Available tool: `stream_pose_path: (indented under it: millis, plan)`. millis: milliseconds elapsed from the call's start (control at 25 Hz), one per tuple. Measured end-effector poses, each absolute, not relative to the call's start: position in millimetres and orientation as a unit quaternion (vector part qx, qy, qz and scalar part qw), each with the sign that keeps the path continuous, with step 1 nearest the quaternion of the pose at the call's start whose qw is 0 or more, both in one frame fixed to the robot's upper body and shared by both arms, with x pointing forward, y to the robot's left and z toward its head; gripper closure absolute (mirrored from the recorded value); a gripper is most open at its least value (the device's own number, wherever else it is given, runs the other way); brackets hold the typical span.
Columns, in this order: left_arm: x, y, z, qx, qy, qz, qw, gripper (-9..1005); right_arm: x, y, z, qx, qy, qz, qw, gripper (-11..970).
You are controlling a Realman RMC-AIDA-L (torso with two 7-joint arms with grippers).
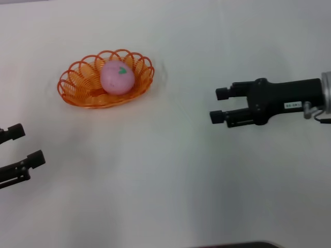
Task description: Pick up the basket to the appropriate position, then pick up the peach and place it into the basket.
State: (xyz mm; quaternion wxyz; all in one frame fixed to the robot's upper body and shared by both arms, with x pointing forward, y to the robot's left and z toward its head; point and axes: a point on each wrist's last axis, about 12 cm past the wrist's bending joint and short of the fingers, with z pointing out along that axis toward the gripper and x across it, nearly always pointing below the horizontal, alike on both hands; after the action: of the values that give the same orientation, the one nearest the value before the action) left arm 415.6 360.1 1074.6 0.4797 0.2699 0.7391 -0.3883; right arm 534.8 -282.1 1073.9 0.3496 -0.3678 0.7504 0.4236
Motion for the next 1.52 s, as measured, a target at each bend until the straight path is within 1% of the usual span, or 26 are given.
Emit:
stream_pose_path:
  millis: [240,400,1520]
  plan:
    - [417.2,360.1,1074.3,0.269,0.741,-0.385,0.480,109,520.1,-310.8,1081.8,-0.350,0.744,0.432,0.371,134]
    - [418.4,359.7,1074.6,0.270,0.740,-0.386,0.481,109,513.0,-319.6,1084.9,-0.347,0.740,0.433,0.380,134]
    - [419.9,356.4,1074.2,0.274,0.740,-0.394,0.472,108,515.8,-313.1,1084.9,-0.352,0.738,0.434,0.378,133]
